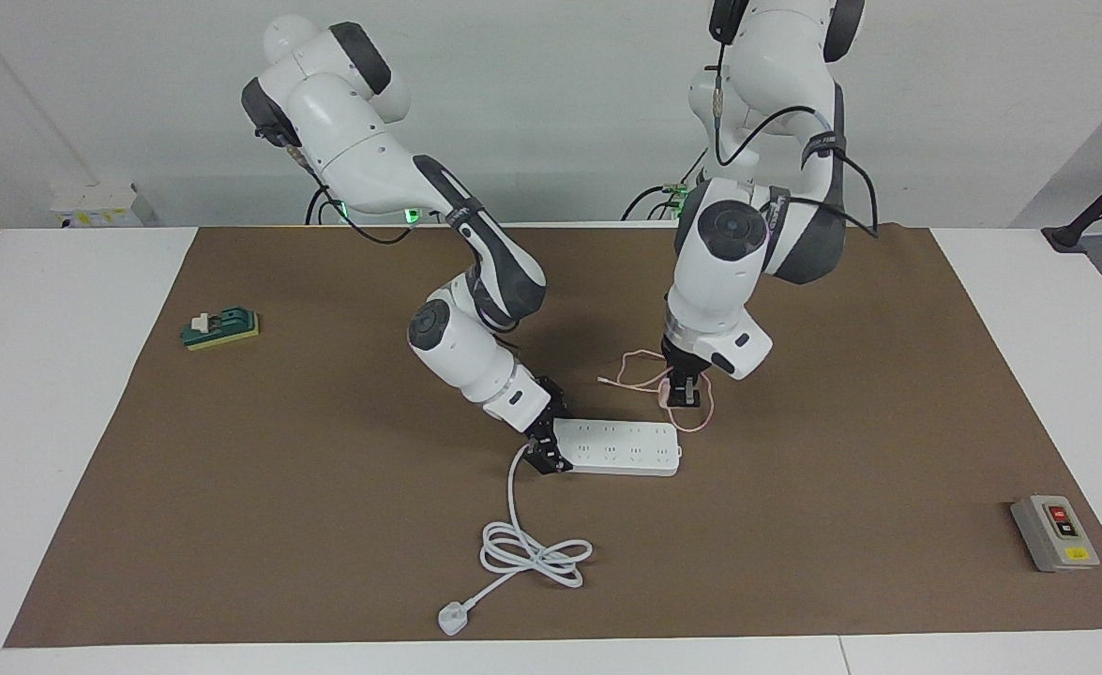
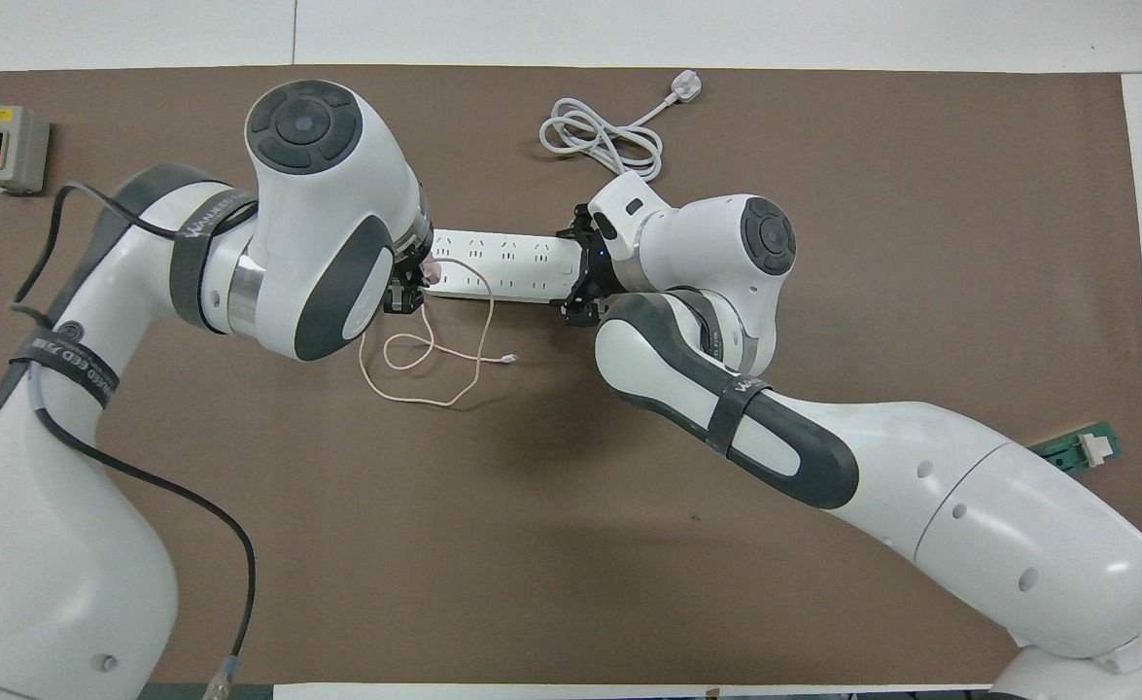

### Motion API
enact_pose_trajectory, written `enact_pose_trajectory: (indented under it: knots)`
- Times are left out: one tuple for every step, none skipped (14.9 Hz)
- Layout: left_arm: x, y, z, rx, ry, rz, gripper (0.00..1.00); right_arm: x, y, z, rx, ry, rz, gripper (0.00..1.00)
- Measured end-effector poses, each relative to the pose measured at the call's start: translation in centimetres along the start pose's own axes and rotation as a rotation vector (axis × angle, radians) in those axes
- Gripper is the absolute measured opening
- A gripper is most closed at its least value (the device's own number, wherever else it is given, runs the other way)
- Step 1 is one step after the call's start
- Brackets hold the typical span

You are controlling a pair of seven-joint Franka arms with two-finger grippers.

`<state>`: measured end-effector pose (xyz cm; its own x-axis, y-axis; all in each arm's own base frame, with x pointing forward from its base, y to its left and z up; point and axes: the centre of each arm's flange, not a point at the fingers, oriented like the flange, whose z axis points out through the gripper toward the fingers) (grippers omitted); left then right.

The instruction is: Unplug charger and place it aside

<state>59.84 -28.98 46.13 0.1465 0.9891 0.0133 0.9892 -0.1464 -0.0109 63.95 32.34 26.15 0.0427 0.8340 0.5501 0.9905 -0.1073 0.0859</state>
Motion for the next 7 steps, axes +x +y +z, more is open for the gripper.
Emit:
enact_pose_trajectory:
  knots:
    - [0.4,-0.4,-2.3,0.011,0.004,0.027,0.32,0.0,0.0,0.0,0.0,0.0,0.0,0.93]
    - [0.9,-0.7,-4.4,0.019,0.008,0.069,0.32,0.0,0.0,0.0,0.0,0.0,0.0,0.93]
    - [1.7,-0.8,-6.0,0.021,0.012,0.119,0.32,0.0,0.0,0.0,0.0,0.001,0.001,0.93]
    - [2.9,-0.7,-6.9,0.018,0.013,0.174,0.32,-0.1,-0.1,0.2,0.006,0.004,0.009,0.98]
    - [4.3,-0.3,-7.4,0.014,0.012,0.227,0.32,-0.2,-0.1,0.4,0.008,0.011,0.025,1.0]
    - [5.9,0.1,-7.7,0.007,0.011,0.276,0.32,-0.3,-0.1,0.5,0.01,0.021,0.043,1.0]
    - [7.5,0.6,-8.2,-0.003,0.01,0.331,0.32,-0.3,-0.1,0.4,0.011,0.031,0.06,1.0]
